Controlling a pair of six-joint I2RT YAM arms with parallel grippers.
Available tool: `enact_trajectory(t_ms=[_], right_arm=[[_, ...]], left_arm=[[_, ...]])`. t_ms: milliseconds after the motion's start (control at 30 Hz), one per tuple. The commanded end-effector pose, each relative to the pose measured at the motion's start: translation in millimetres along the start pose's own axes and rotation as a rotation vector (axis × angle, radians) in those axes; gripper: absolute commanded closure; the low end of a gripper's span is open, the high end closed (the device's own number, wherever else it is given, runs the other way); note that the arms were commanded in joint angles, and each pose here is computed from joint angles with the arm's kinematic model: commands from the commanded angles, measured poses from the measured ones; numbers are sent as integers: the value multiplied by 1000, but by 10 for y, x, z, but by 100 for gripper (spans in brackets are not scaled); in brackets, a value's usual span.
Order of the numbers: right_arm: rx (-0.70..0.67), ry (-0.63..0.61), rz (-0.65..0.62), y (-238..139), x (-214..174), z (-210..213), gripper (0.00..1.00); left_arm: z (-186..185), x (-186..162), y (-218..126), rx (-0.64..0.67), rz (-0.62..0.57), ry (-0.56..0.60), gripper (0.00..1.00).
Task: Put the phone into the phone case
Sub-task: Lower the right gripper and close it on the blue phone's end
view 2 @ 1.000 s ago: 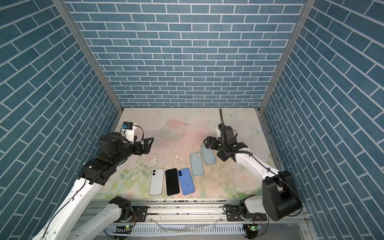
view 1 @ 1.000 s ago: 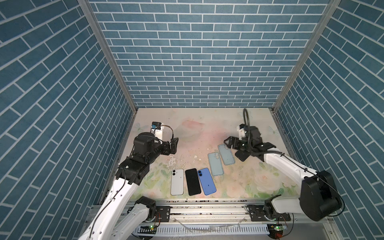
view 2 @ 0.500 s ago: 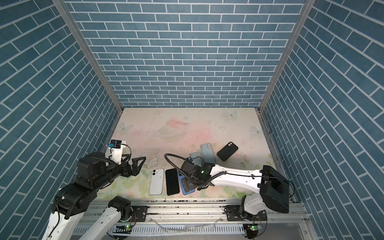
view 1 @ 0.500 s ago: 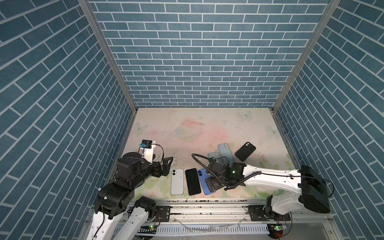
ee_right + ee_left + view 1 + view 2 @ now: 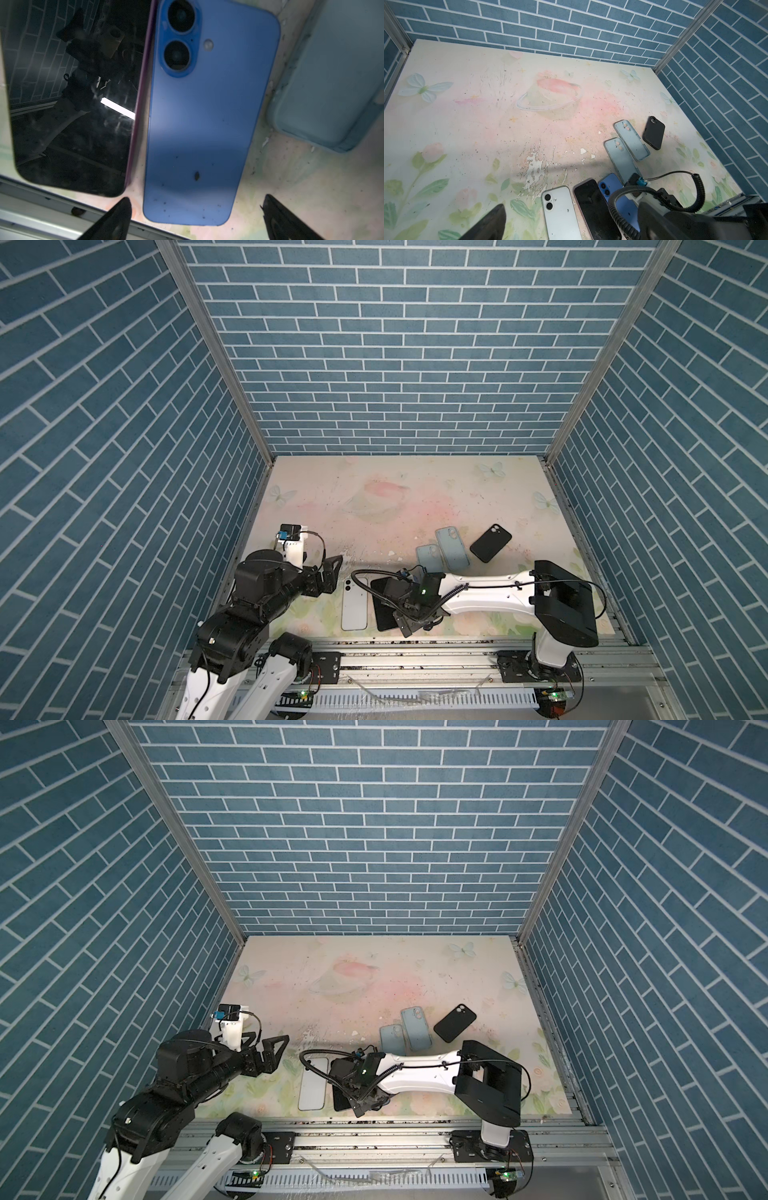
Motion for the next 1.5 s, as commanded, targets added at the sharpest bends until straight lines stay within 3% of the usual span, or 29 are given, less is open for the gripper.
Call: enact_trajectory(t_ms=[0, 267, 367, 433, 533, 733, 833, 1000, 1200, 1400, 1467], right_arm=[[-12, 53, 70, 128, -74, -47, 2], [46, 103, 115, 284, -108, -106, 11], [42, 107, 112, 276, -105, -120, 19], [28, 108, 104, 254, -94, -139, 29], [14, 118, 79, 194, -99, -186, 34], [14, 126, -23, -71, -65, -297, 34], [39, 122, -79, -256, -23, -362, 35], [98, 110, -152, -523, -6, -481, 38], [142, 158, -188, -644, -32, -673, 41], [98, 193, -163, -524, -48, -996, 40], [121, 160, -141, -514, -43, -983, 31]], left_arm=[[22, -14, 8, 14, -6, -6, 1], [46, -18, 41, 35, 3, -9, 0], [73, -12, 89, 67, 29, -18, 0], [103, -4, 125, 105, 55, -30, 0], [81, -19, 209, 85, 103, -41, 1], [89, -49, 364, 100, 187, -82, 1], [14, -109, 484, 14, 230, -152, 0], [-139, -241, 806, -199, 269, -349, 9], [-159, -390, 1126, -312, 273, -571, 11], [-116, -483, 1150, -271, 298, -567, 10], [-114, -486, 1122, -266, 299, -561, 9]])
Point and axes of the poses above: each gripper's point midway between its finger pads, its own y axis out along the fingers, its own z axis along the line the jaws close on, x = y × z, the point moved 7 cm from there along -y, back along the fingers, and after that the axes turned 2 degrees about -y, right-handed, at the moved point
